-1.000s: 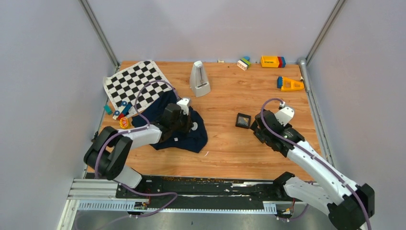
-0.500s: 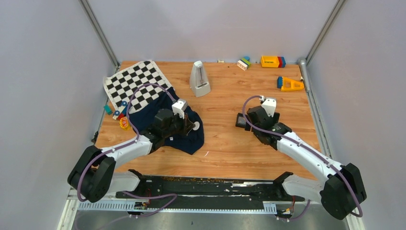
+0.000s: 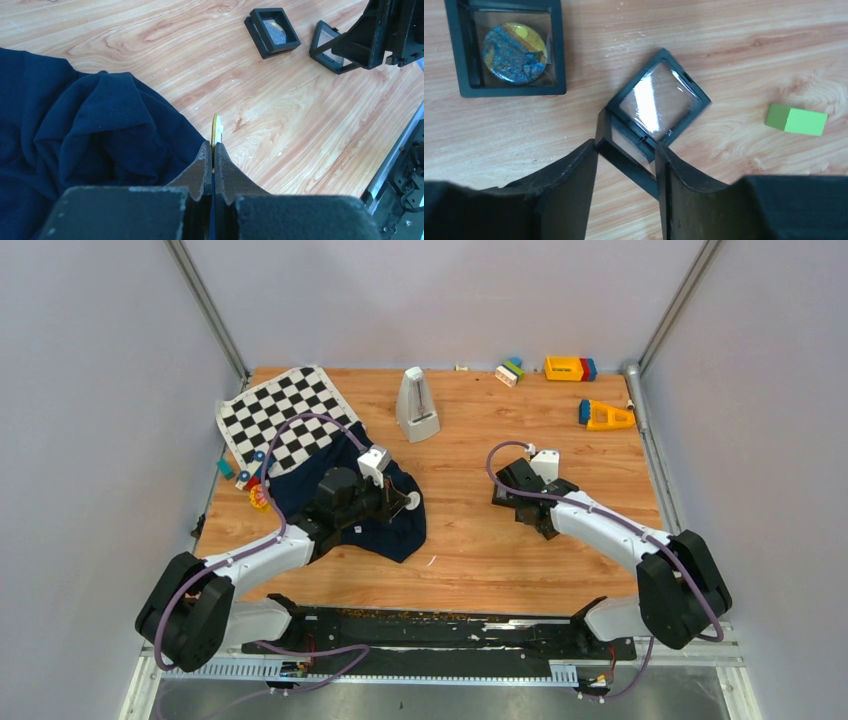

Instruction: Remove the brooch from the garment

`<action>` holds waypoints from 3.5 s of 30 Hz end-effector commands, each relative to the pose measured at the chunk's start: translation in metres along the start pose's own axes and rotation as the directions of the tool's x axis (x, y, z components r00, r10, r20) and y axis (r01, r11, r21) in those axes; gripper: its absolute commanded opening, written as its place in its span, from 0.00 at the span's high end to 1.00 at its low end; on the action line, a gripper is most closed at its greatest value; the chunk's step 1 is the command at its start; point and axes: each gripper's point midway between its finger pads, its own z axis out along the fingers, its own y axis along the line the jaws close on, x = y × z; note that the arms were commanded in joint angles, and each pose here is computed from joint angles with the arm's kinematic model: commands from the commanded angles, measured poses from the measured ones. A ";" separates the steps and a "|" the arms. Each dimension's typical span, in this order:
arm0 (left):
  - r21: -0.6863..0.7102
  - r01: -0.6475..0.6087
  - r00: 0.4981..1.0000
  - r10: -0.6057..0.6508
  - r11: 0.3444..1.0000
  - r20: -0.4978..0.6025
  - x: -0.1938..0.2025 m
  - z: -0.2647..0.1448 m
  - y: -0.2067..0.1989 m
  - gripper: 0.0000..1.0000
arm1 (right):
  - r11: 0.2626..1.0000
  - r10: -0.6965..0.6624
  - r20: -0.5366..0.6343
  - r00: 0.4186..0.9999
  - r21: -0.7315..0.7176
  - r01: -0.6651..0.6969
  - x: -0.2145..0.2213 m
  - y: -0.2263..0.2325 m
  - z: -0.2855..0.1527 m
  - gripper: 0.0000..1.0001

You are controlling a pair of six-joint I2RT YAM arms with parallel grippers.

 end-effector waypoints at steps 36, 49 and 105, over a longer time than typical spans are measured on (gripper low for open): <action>0.035 -0.063 0.994 0.059 0.997 0.089 -0.019 -0.008 -0.010 1.00 | 0.729 0.492 -0.309 0.814 -0.365 -0.579 -0.036 0.156 -0.093 0.28; 0.046 -0.075 0.992 0.069 0.996 0.108 -0.025 -0.012 -0.013 1.00 | 0.437 -0.397 0.374 0.838 -0.726 0.531 -0.014 0.158 -0.128 0.04; -0.061 -0.048 0.991 0.056 0.997 0.123 -0.023 -0.017 0.006 1.00 | 0.383 -0.641 0.292 0.710 -0.679 0.626 0.003 0.186 -0.086 0.05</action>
